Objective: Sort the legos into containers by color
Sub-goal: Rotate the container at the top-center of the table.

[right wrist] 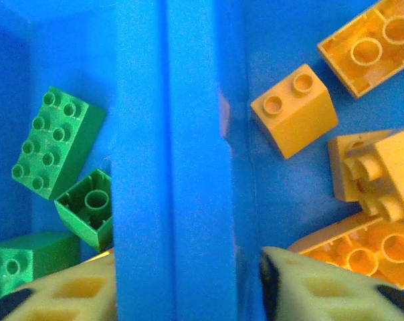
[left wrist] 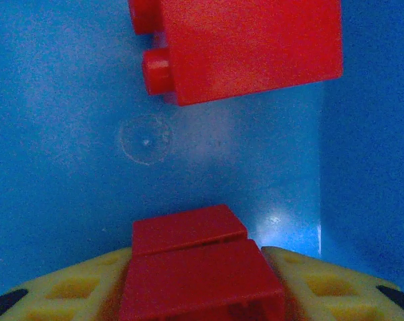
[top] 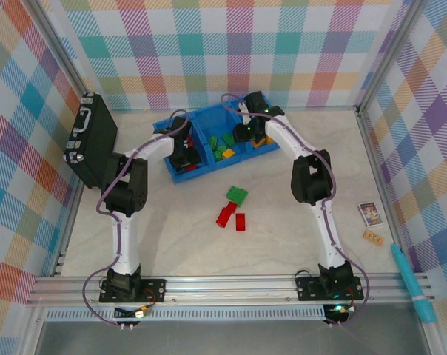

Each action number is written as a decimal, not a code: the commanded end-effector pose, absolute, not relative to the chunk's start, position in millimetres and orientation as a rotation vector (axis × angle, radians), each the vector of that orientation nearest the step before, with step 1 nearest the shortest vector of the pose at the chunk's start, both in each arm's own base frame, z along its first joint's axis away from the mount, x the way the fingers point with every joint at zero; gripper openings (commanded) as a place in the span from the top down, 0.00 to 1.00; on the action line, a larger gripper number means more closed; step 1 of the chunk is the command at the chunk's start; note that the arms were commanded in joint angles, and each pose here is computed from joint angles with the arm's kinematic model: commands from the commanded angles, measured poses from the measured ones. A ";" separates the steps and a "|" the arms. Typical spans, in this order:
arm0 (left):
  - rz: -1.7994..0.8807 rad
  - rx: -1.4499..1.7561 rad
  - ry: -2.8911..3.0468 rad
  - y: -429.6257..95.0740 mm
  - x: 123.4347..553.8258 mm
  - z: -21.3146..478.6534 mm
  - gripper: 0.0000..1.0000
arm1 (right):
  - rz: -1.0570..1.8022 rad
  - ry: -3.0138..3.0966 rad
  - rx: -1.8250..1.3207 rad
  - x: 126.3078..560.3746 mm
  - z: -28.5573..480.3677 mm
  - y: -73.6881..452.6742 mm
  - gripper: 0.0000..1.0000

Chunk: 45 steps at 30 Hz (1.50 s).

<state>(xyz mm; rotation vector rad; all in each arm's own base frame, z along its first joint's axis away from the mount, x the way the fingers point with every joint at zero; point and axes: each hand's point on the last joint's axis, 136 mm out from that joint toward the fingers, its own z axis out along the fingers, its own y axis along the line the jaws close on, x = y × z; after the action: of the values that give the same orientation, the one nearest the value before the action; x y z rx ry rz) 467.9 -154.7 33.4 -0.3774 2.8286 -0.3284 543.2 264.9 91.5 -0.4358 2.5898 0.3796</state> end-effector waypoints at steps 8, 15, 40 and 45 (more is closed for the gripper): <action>-0.561 -0.338 2.631 -171.9 505.1 104.1 0.46 | 0.434 2.699 -0.341 493.8 92.9 248.8 0.70; -0.651 -0.245 2.482 -179.7 531.4 140.4 0.44 | 0.453 2.823 -0.160 451.7 79.0 241.2 0.69; -0.712 -0.144 2.251 -173.3 574.9 222.2 0.41 | 0.467 2.654 -0.190 436.3 127.5 240.5 0.22; -0.446 -0.026 2.184 -148.4 585.5 254.6 0.38 | 0.478 2.551 -0.269 444.7 159.5 228.5 0.16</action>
<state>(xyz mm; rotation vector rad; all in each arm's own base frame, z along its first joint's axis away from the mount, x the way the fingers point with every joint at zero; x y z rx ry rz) 579.9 -172.0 207.9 -0.1166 2.2817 -0.6250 437.6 234.0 129.6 -0.1911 2.6562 0.4532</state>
